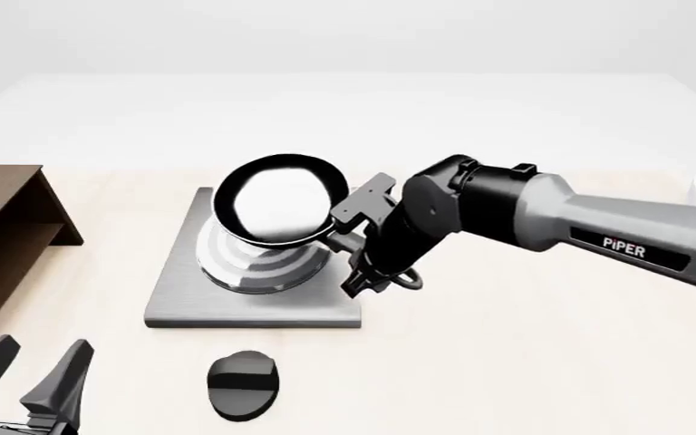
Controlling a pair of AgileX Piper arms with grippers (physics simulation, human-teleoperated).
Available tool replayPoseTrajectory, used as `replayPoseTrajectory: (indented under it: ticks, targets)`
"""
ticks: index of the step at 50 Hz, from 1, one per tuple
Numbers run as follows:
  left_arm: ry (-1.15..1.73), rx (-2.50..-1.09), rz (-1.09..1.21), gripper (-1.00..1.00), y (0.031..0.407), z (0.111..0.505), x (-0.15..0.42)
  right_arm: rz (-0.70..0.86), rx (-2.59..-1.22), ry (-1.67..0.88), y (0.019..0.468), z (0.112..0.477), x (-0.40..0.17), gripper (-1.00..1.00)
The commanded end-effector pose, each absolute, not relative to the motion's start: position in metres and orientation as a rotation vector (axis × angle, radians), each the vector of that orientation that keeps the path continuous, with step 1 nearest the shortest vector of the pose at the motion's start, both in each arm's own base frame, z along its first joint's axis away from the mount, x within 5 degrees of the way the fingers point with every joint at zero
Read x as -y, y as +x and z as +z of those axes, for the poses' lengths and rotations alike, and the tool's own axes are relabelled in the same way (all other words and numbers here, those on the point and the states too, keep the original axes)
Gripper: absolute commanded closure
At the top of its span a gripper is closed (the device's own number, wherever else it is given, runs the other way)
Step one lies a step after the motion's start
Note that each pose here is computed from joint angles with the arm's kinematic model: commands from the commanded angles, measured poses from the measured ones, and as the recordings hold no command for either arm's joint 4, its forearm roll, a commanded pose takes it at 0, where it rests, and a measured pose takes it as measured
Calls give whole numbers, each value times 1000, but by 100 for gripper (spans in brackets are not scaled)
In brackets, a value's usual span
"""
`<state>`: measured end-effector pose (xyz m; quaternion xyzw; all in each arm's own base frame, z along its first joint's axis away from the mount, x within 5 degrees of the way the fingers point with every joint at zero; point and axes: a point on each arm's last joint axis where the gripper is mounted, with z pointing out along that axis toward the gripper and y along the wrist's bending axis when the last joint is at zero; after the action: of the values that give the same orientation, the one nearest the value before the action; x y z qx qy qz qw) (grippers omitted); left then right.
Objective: Turn on the stove and put the frying pan on it.
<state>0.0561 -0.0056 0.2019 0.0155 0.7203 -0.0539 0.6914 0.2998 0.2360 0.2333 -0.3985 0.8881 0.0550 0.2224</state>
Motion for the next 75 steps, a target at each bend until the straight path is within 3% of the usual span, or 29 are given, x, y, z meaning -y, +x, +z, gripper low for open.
replayPoseTrajectory:
  ticks: [1,54,73,74,75]
  targets:
    - [32,-1610,-121,-100,56,202,6,183,-2419,-1108,301,236,-257,100]
    - [17,-1609,-126,-100,56,202,5,180,-2523,-1033,314,172,-263,100]
    - [16,-1608,-126,-100,56,202,5,196,-2535,-995,314,169,-268,100]
    - [16,-1608,-127,-100,56,202,5,195,-2536,-996,314,169,-268,-100]
    - [16,-1607,-127,-100,56,202,5,191,-2535,-996,317,170,-266,-100]
